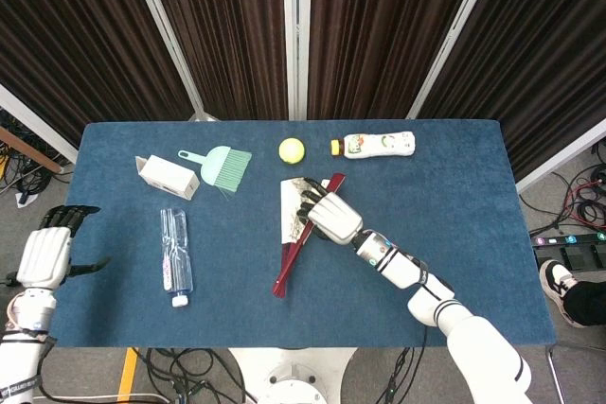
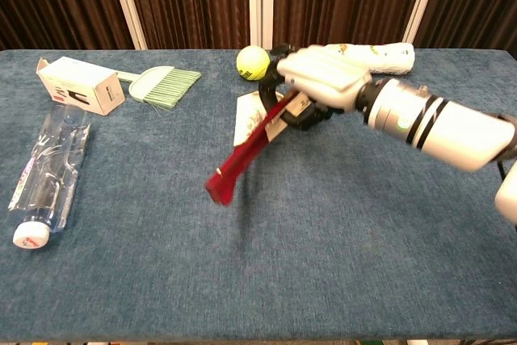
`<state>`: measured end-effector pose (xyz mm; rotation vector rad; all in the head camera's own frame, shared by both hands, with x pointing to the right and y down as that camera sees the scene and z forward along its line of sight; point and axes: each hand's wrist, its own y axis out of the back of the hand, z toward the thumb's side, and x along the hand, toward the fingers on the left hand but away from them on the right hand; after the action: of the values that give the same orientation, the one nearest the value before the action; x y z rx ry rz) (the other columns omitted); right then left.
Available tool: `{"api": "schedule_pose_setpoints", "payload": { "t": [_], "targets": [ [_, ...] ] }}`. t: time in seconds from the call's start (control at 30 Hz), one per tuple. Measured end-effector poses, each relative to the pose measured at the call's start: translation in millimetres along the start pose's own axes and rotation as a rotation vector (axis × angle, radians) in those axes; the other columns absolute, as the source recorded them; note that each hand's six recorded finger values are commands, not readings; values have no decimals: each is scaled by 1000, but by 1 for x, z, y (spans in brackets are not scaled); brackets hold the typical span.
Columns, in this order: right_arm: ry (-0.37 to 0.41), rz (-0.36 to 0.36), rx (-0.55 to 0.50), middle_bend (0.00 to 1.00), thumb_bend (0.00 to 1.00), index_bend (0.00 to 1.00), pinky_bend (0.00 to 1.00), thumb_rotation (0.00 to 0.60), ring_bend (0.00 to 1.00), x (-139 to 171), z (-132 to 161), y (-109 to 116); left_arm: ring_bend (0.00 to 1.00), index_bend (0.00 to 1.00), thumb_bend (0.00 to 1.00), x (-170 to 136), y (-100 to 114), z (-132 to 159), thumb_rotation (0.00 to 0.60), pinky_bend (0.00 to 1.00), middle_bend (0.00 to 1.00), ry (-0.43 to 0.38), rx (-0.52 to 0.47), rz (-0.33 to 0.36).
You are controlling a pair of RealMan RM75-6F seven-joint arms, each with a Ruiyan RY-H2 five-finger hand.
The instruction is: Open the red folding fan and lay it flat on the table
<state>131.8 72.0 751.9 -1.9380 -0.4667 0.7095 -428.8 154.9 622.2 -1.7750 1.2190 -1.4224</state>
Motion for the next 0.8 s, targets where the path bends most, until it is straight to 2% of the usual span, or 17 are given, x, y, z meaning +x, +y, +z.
{"api": "schedule_pose_setpoints", "payload": {
  "t": [0.23, 0.37, 0.57, 0.67, 0.8],
  "targets": [
    [48, -37, -127, 528, 665, 713, 68, 600, 222, 0, -8, 36, 150, 219, 21, 53, -27, 34, 600, 144, 216, -61, -307, -129],
    [55, -75, -225, 527, 663, 713, 68, 600, 222, 0, -8, 58, 150, 216, 22, 86, -46, 66, 600, 145, 216, -95, -498, -211],
    [61, -108, -365, 527, 662, 705, 68, 600, 223, -9, 0, 90, 150, 202, 24, 112, -73, 119, 600, 145, 216, -150, -727, -309],
    [48, -122, -434, 526, 662, 700, 68, 600, 222, -19, 6, 105, 150, 202, 23, 117, -87, 146, 600, 145, 216, -189, -800, -359],
    [7, -153, -494, 522, 662, 693, 69, 600, 222, -34, 11, 125, 150, 202, 24, 117, -98, 173, 600, 145, 216, -247, -821, -399]
  ]
}}
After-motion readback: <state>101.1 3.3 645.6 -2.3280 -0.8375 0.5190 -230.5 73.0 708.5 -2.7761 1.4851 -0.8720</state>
